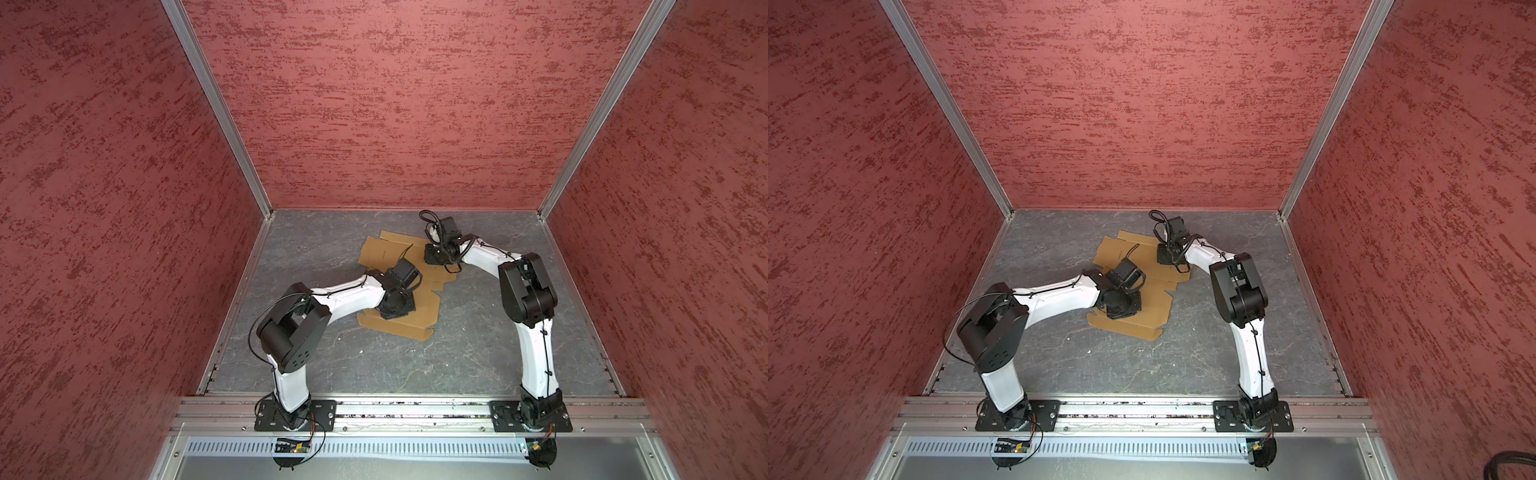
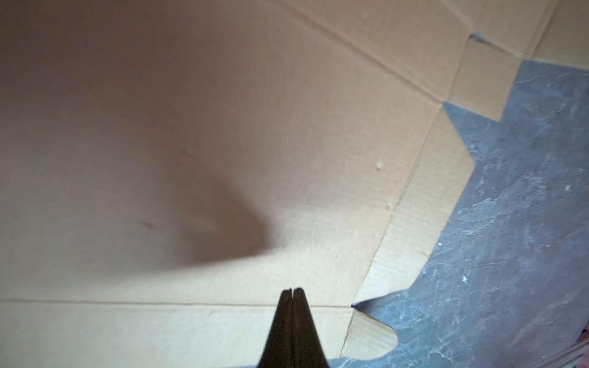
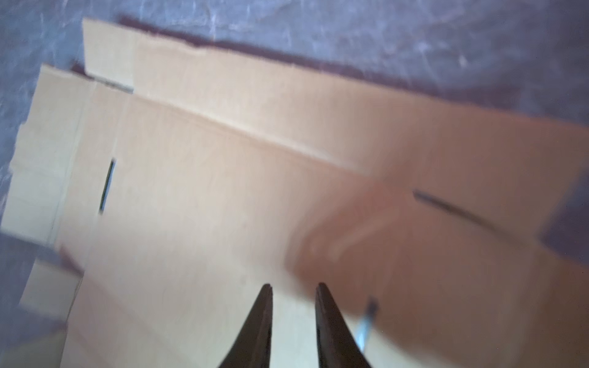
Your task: Fold the paper box
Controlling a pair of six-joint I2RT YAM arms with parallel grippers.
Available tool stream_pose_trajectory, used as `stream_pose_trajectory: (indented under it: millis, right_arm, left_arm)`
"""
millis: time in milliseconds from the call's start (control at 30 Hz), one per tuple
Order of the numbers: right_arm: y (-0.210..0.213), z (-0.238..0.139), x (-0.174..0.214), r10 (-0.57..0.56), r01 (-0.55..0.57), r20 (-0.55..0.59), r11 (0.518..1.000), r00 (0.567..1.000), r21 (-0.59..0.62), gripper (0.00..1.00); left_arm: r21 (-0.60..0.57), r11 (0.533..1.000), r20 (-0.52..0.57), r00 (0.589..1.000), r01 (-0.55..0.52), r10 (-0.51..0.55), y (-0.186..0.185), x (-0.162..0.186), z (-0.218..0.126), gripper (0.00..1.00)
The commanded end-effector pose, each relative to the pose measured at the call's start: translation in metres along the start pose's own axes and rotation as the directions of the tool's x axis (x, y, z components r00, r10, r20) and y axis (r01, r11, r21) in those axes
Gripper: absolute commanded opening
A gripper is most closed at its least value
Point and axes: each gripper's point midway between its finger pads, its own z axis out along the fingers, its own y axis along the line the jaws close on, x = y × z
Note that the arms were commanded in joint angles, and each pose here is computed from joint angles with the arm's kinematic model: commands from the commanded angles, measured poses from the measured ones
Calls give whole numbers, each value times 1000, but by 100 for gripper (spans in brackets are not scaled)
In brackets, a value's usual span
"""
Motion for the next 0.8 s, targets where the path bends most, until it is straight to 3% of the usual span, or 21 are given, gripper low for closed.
stream_pose_trajectory:
  millis: [0, 67, 300, 567, 767]
  right_arm:
    - [11, -40, -19, 36, -33, 100, 999, 994, -31, 30]
    - [12, -51, -9, 61, -57, 105, 997, 993, -44, 31]
    - [30, -69, 34, 84, -80, 80, 996, 993, -41, 32]
    - [88, -56, 99, 34, -37, -33, 995, 999, -97, 31]
    - [107, -44, 132, 7, -21, -107, 992, 994, -123, 29]
  left_arm:
    - [11, 1000, 83, 996, -20, 19, 5, -20, -34, 24]
    - [13, 1000, 121, 992, -21, 20, 12, -34, -46, 32]
    - [50, 999, 207, 978, -6, -4, 49, -100, -70, 42]
    - [84, 996, 238, 971, 9, -29, 81, -163, -68, 81]
    - [32, 999, 208, 978, 17, -23, 106, -189, -34, 83]
